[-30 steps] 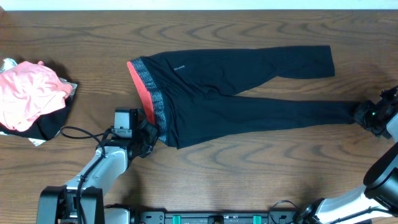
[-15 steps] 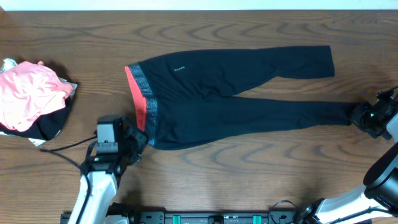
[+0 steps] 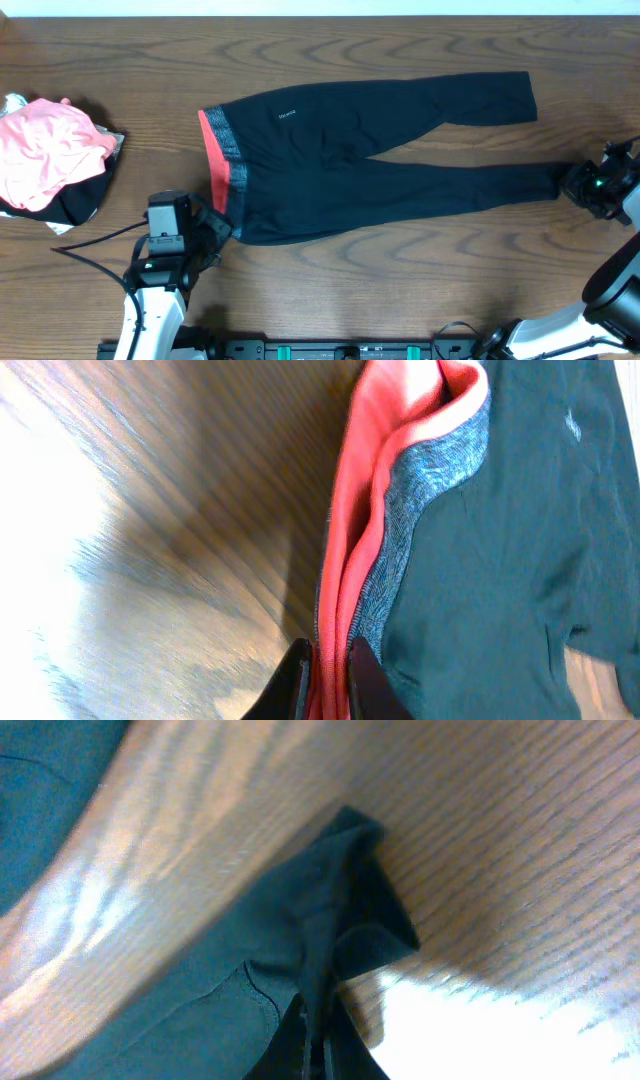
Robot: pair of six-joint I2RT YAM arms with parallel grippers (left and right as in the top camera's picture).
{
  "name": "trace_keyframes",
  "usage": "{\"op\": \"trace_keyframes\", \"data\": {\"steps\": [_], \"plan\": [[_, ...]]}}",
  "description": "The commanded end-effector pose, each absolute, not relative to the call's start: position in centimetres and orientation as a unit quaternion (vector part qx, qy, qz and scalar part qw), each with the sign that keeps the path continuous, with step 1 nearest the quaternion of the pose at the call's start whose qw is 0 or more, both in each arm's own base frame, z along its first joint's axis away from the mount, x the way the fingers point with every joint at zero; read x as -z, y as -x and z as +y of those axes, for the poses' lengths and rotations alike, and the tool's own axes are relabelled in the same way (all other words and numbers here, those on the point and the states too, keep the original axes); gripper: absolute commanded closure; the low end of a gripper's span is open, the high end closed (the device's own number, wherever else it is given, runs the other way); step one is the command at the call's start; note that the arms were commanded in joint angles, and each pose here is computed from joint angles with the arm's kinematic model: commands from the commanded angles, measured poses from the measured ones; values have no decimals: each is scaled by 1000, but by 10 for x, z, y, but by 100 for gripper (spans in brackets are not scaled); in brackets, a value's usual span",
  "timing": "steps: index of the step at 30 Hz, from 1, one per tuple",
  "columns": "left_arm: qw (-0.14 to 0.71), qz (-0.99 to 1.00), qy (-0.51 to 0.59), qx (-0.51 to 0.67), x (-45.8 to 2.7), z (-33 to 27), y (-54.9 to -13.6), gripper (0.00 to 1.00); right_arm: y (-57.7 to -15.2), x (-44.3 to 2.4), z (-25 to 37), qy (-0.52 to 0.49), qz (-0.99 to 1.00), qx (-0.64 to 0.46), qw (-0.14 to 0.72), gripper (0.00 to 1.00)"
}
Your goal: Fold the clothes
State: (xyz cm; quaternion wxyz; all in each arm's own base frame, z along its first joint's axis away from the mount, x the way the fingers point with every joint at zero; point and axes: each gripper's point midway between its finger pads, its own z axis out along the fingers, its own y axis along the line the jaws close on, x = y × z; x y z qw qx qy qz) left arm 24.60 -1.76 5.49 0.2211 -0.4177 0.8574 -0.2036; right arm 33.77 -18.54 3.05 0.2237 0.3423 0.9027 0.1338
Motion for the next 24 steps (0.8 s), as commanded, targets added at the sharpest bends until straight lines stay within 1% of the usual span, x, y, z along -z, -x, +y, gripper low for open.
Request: {"op": "trace_keyframes", "data": {"steps": [1, 5, 9, 12, 18, 24], "plan": [[245, 852, 425, 184, -67, 1, -252, 94, -346, -74, -192, -332, 892, -129, 277, 99], [258, 851, 425, 172, -78, 16, -255, 94, -343, -114, -196, -331, 882, -102, 320, 99], [281, 849, 413, 172, -91, 22, -264, 94, -348, -141, -190, -316, 875, -95, 354, 99], [310, 841, 411, 167, -104, 29, -275, 94, -361, -152, -181, -292, 874, -94, 376, 99], [397, 808, 407, 153, -138, 49, -304, 94, -389, -167, -166, -248, 873, -68, 415, 99], [445, 785, 407, 142, -148, 64, -329, 94, -410, -184, -169, -234, 855, -43, 461, 99]]}}
